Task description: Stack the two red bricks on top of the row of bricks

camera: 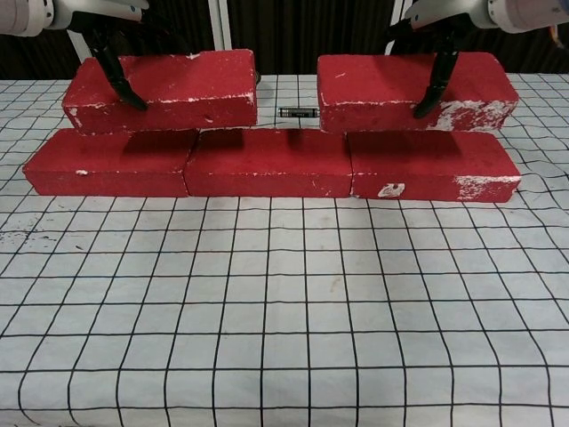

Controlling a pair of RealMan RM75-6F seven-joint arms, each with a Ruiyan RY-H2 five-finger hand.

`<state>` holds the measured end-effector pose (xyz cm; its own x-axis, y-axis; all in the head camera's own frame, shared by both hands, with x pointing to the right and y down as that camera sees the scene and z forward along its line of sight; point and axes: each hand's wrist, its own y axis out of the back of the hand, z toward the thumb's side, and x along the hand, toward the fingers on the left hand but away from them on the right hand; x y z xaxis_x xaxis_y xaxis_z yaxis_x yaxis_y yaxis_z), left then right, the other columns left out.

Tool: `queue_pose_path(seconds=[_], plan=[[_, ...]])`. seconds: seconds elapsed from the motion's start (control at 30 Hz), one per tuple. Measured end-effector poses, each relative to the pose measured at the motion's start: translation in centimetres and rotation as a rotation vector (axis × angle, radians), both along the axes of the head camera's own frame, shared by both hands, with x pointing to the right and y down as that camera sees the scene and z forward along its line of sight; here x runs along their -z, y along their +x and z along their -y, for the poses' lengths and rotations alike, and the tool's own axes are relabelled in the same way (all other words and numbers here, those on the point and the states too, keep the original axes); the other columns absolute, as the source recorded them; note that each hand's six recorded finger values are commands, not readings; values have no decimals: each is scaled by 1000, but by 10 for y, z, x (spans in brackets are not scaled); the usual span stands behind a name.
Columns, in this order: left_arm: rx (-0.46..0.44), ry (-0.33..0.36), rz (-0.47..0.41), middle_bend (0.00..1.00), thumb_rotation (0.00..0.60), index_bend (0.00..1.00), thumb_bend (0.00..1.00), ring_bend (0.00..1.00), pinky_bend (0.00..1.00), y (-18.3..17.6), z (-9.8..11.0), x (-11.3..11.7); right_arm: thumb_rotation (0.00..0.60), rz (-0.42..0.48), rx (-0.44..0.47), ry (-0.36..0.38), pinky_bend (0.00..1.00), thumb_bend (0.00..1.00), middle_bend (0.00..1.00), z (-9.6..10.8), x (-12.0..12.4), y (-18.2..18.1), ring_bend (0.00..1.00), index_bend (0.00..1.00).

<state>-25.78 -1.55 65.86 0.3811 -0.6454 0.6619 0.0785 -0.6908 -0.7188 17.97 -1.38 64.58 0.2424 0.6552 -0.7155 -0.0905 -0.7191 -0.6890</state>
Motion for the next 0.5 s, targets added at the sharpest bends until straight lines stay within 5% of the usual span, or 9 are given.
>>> queue_pose_path(seconds=[0.5], plan=[[-20,-59,-57,235,600,227,305,160,275,10,-8,-30,600,-32,-27,-88,114,16,179,-1,-28,-18,149,101]])
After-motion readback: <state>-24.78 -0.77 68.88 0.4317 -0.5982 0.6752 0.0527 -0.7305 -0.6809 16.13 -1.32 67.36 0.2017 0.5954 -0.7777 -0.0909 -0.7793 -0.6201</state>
